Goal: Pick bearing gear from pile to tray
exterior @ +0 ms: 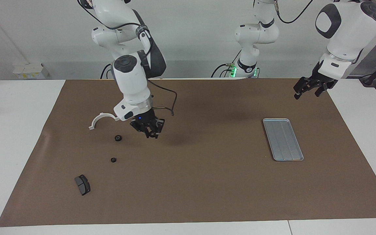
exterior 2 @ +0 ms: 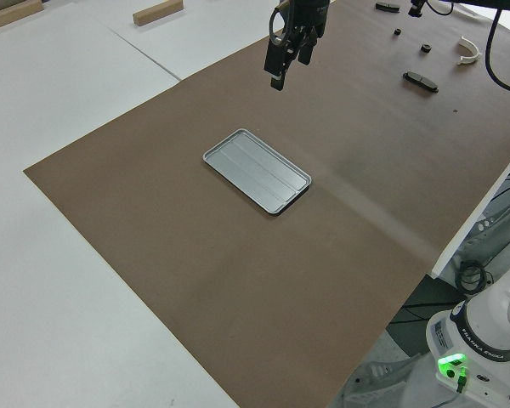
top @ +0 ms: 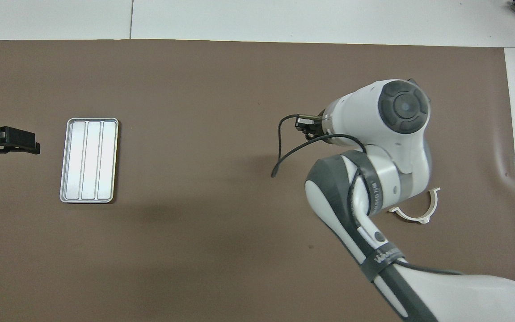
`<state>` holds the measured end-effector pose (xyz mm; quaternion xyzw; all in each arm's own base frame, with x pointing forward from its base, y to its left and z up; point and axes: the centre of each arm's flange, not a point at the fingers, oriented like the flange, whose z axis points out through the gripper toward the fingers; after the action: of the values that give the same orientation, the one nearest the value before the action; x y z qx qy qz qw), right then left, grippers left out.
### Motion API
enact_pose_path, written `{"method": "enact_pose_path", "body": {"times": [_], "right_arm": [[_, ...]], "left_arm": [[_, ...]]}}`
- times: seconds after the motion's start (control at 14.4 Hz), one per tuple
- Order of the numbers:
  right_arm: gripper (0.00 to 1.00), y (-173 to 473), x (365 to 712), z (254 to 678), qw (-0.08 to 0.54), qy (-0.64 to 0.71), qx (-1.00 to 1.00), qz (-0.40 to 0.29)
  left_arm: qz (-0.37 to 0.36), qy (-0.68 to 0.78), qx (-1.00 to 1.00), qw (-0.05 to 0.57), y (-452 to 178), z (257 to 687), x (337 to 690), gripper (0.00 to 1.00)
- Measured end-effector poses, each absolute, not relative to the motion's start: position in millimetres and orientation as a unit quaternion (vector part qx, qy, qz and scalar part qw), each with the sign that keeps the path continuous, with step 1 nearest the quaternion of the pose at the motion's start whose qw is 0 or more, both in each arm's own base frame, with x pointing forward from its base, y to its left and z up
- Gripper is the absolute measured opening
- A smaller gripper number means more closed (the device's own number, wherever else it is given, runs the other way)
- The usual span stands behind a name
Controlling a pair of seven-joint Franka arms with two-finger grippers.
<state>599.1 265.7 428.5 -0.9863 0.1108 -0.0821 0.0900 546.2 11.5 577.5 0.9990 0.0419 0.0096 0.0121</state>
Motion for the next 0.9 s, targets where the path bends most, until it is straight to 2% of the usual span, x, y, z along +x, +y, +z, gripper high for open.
{"method": "enact_pose_path", "body": {"times": [0.14, 0.42, 0.76, 0.9], "right_arm": [[0.34, 322, 583, 413, 0.111, 0.125, -0.981, -0.093], [0.34, 384, 568, 375, 0.133, 0.138, -0.976, -0.099], [0.34, 424, 584, 326, 0.147, 0.137, -0.973, -0.115], [0.34, 435, 580, 307, 0.151, 0.129, -0.973, -0.121]], "left_arm": [[0.018, 0.042, 0.999, 0.012, 12, 579, 548, 1.0], [0.026, 0.042, 0.999, 0.012, 11, 580, 550, 1.0], [0.033, 0.034, 0.999, 0.012, 3, 581, 551, 1.0], [0.038, 0.036, 0.999, 0.013, -6, 583, 552, 1.0]]}}
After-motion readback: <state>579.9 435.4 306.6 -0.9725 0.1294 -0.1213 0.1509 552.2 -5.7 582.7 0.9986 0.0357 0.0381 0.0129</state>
